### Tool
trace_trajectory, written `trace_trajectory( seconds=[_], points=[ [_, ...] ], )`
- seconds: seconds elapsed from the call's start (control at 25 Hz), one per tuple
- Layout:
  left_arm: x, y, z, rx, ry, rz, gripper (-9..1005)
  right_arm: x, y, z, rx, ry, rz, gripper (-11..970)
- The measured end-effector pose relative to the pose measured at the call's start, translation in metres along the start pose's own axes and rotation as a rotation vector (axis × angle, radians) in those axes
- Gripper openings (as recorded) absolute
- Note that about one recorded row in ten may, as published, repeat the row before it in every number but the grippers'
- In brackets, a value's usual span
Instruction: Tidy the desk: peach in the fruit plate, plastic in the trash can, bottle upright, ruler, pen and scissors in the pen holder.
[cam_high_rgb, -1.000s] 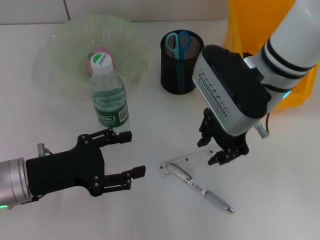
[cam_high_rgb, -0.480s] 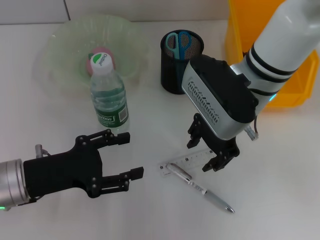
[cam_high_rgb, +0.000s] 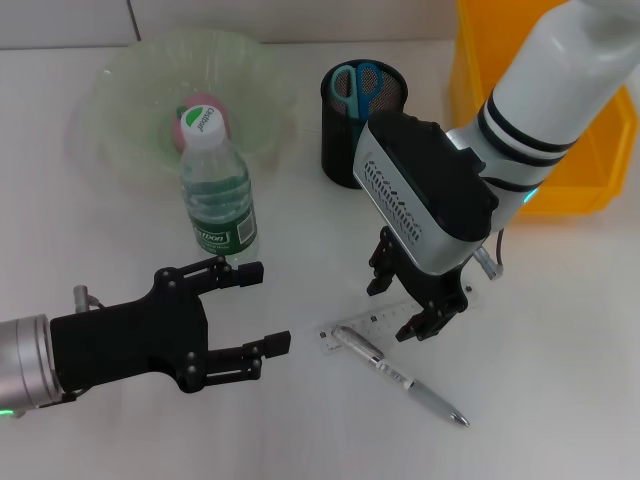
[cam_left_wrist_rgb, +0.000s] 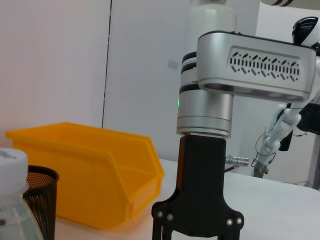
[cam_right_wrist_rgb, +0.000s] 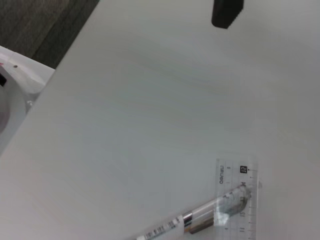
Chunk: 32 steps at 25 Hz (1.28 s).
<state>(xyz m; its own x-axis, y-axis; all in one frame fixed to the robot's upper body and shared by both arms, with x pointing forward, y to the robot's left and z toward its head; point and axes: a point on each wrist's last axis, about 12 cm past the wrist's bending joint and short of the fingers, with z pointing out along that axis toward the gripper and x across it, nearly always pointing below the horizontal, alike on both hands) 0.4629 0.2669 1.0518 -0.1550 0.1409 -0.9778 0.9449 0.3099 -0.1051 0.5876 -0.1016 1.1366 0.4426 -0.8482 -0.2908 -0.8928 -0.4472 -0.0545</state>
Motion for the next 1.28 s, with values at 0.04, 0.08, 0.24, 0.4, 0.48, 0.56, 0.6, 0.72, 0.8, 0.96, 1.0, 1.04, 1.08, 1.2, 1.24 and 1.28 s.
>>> trace_trajectory(
  seconds=[0.04,0.08,0.24,0.4,0.48,0.56,0.6,0.72,0.8,0.96,1.0,1.04,1.08,1.2,1.24,1.28],
  points=[
    [0.0,0.0,0.0,0.0,0.0,0.0,799,0.0,0.0,0.0,0.002,0.0,0.0,584],
    [0.0,0.0,0.0,0.0,0.0,0.0,799,0.0,0.0,0.001,0.002,-0.002,0.001,584],
    [0.0,0.0,0.0,0.0,0.0,-0.001,799,-0.002,-0.001,0.003,-0.009,-0.02,0.01,583],
    [0.0,0.0,0.0,0.0,-0.001,0.0,799,0.0,-0.002,0.006,-0.008,-0.023,0.019,582],
    [0.0,0.0,0.001,0.001,-0.002,0.0,799,0.0,-0.002,0.007,-0.008,-0.023,0.022,582],
    [0.0,0.0,0.001,0.001,-0.002,0.0,799,0.0,-0.003,0.009,-0.006,-0.023,0.023,582],
    [0.0,0.0,0.001,0.002,-0.002,0.0,799,0.0,-0.003,0.009,-0.006,-0.023,0.023,581],
    [0.0,0.0,0.001,0.002,-0.003,0.0,799,-0.001,-0.002,0.01,-0.007,-0.027,0.02,581],
    [0.0,0.0,0.001,0.002,-0.003,0.0,799,-0.001,-0.002,0.012,-0.009,-0.025,0.019,581],
    [0.0,0.0,0.001,0.002,-0.003,0.0,799,0.001,-0.002,0.014,-0.012,-0.015,0.021,580],
    [0.0,0.0,0.001,0.002,-0.003,0.0,799,0.001,-0.002,0.015,-0.012,-0.013,0.022,580],
    [0.0,0.0,0.001,0.002,-0.003,0.0,799,0.001,-0.002,0.015,-0.013,-0.012,0.022,579],
    [0.0,0.0,0.001,0.002,-0.003,0.0,799,0.001,-0.002,0.015,-0.014,-0.012,0.023,579],
    [0.0,0.0,0.001,0.002,-0.003,0.0,799,0.001,-0.003,0.015,-0.009,-0.01,0.022,579],
    [0.0,0.0,0.001,0.002,-0.003,0.0,799,0.002,-0.003,0.015,-0.009,-0.01,0.023,578],
    [0.0,0.0,0.001,0.002,-0.003,0.0,799,0.002,-0.003,0.016,-0.01,-0.009,0.023,578]
  ],
)
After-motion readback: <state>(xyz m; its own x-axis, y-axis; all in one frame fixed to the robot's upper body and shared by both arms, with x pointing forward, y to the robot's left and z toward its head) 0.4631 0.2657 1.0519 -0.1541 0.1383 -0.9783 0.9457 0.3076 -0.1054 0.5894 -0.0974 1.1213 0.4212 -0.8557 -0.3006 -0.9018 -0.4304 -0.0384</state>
